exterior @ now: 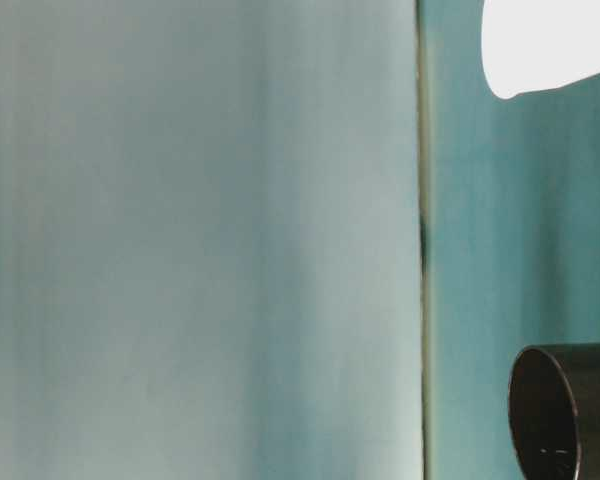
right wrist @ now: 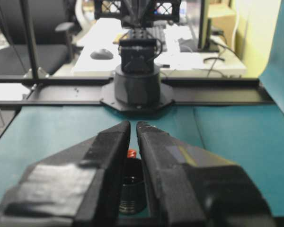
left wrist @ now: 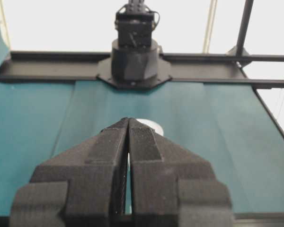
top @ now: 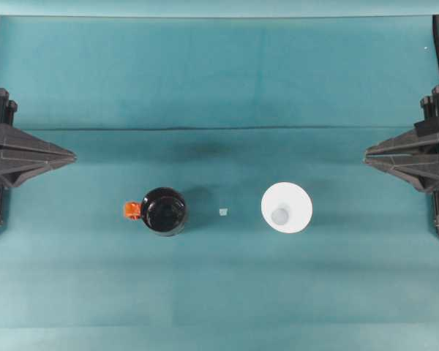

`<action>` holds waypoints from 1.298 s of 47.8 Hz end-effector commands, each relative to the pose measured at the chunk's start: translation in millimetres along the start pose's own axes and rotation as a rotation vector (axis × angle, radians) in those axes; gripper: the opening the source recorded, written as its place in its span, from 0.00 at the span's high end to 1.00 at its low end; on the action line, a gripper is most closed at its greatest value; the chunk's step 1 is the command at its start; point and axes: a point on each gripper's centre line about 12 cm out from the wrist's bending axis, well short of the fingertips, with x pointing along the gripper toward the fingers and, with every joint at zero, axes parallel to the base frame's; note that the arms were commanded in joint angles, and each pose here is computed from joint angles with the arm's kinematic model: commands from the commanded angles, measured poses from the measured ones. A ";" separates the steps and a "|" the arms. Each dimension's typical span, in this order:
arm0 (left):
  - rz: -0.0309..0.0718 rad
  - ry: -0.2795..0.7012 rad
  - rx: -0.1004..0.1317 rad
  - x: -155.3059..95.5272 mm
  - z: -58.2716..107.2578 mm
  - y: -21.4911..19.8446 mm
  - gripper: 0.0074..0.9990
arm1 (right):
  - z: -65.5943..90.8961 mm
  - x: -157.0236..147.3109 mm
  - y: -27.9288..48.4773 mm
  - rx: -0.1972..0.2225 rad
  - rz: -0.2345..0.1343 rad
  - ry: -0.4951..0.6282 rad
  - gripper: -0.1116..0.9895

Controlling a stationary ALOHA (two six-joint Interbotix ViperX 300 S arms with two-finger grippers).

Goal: Put the paper cup into the moved red handle cup holder.

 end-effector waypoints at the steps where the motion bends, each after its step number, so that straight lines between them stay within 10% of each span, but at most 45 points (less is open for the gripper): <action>1: 0.000 0.058 -0.006 4.8 -1.2 0.1 0.98 | 0.4 1.3 1.7 0.025 0.007 0.003 0.90; 21: -0.002 0.218 -0.018 12.4 4.9 -0.8 0.98 | 0.8 -10.5 1.9 0.123 0.001 0.122 0.99; 31: 0.005 0.356 -0.076 23.1 -9.8 -2.1 0.98 | 0.8 -15.1 2.2 0.136 0.000 0.155 0.99; 43: 0.043 0.653 -0.169 37.4 -36.2 -4.3 0.98 | -9.5 -16.6 2.5 0.163 -0.007 0.243 0.99; 62: 0.067 0.902 -0.161 61.2 -67.2 -5.0 0.98 | -14.4 -17.3 2.6 0.172 -0.010 0.275 0.99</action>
